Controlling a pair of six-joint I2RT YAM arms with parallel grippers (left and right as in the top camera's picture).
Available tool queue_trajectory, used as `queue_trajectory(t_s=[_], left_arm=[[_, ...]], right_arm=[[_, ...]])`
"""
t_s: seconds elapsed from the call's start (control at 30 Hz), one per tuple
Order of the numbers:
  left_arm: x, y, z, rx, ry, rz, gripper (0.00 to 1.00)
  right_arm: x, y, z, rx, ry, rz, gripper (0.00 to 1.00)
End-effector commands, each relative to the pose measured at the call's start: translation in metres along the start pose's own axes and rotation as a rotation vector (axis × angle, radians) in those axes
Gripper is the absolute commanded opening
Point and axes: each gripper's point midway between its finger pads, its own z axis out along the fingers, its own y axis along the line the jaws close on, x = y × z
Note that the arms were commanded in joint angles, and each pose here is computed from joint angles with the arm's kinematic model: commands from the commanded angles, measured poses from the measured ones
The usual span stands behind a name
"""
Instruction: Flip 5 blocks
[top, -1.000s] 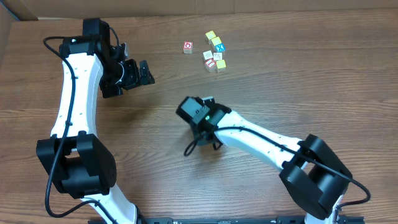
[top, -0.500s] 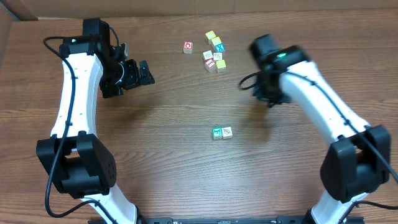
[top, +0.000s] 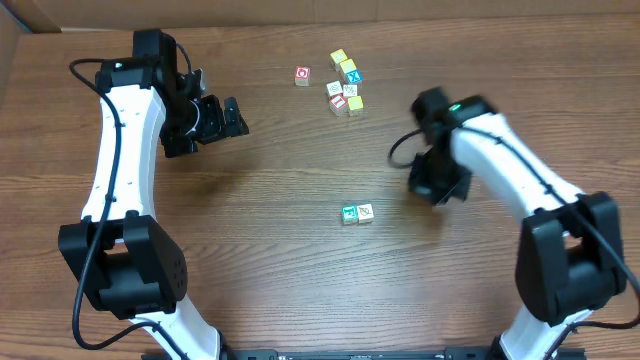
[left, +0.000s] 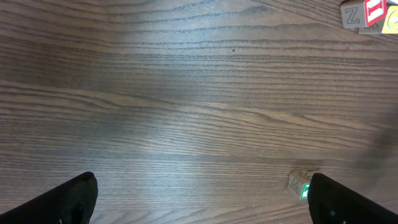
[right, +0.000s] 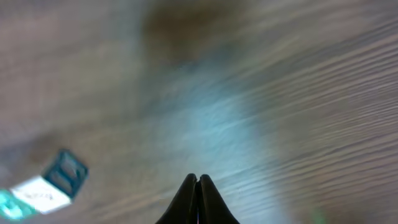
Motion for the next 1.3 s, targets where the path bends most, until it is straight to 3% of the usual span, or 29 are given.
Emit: queue_trajectory(t_s=[0.0,0.23,0.4,1.27], left_arm=[[-0.006,-0.003,-0.007,0.005,-0.026,-0.003,1.0],[-0.006,-0.003,-0.007,0.005,-0.026,-0.003,1.0],[-0.006,-0.003,-0.007,0.005,-0.026,-0.003,1.0],[-0.006,-0.003,-0.007,0.005,-0.026,-0.003,1.0]], right_arm=[[0.029,0.03,0.0,-0.018,0.0,-0.14,0.04],[0.066,0.074,0.005,0.008,-0.068,-0.322,0.04],[0.075,0.088,0.018,-0.004,-0.106,-0.327,0.04],[0.066,0.111,0.033,-0.092,-0.186,-0.333,0.04]])
